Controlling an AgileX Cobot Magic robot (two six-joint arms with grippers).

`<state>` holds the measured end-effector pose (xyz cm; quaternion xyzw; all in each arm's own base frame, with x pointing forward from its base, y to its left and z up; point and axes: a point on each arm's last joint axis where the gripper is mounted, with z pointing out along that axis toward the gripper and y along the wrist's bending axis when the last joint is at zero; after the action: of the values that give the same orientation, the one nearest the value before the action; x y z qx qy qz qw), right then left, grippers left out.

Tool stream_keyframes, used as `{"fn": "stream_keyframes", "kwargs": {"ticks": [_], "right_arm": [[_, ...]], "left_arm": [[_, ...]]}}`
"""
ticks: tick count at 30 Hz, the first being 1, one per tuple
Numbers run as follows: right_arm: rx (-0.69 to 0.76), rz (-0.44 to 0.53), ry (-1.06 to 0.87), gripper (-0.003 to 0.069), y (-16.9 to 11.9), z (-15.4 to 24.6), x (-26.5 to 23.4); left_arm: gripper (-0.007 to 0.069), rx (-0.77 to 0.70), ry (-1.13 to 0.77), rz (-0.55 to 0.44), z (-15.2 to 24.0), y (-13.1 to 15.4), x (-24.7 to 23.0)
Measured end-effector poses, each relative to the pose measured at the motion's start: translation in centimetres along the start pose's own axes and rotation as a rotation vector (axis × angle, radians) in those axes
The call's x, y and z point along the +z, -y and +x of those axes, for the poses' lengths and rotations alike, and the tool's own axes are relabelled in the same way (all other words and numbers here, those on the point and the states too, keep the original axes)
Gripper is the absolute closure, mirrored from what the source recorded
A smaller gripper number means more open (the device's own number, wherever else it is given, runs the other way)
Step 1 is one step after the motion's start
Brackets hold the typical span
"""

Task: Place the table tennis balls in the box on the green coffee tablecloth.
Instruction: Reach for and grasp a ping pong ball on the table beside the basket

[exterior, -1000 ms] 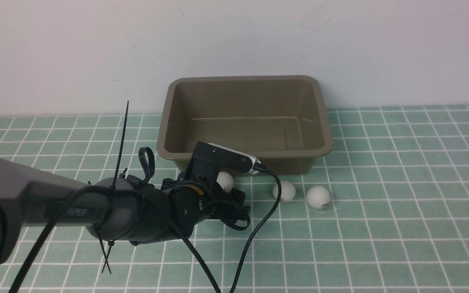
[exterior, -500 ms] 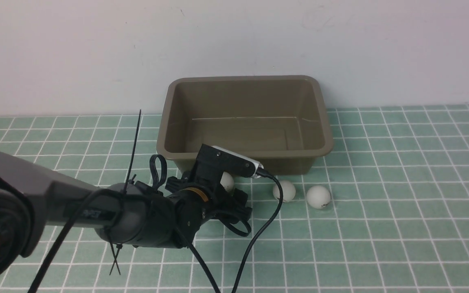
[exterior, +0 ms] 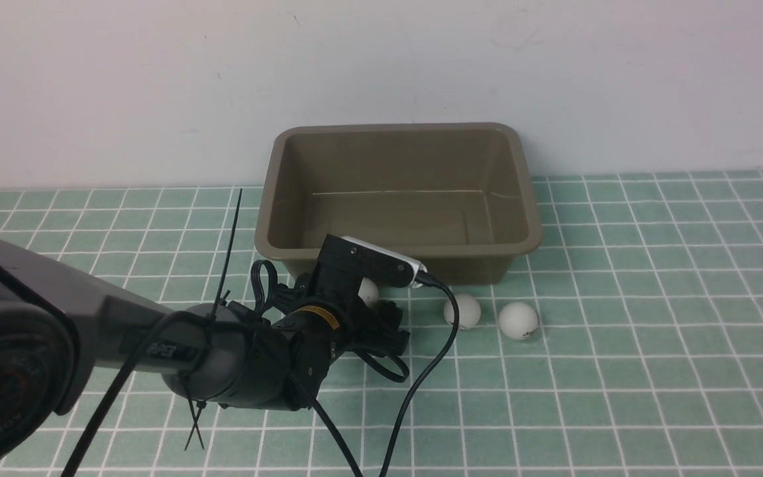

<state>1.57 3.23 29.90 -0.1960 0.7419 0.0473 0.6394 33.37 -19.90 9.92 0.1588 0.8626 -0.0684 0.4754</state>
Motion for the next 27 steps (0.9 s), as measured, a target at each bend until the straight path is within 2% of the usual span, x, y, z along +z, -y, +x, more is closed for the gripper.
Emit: {"fn": "stream_keyframes", "kwargs": {"ticks": [2,4,7,22,27], "right_arm": [[0.0,0.0,0.0,0.0196,0.0,0.0,0.0],[0.0,0.0,0.0,0.0196,0.0,0.0,0.0],[0.0,0.0,0.0,0.0196,0.0,0.0,0.0],[-0.002,0.004,0.005,0.0196,0.0,0.0,0.0],[-0.009,0.015,0.007,0.0196,0.1,-0.1,0.0]], "left_arm": [[0.0061,-0.007,0.0,0.0,0.0,0.0,0.0],[0.0116,-0.008,0.0,0.0,0.0,0.0,0.0],[0.0279,-0.008,0.001,0.0,0.0,0.0,0.0],[0.0279,-0.008,-0.009,0.01,-0.1,0.2,-0.3],[0.0279,0.023,0.02,0.04,-1.5,1.0,-1.6]]}}
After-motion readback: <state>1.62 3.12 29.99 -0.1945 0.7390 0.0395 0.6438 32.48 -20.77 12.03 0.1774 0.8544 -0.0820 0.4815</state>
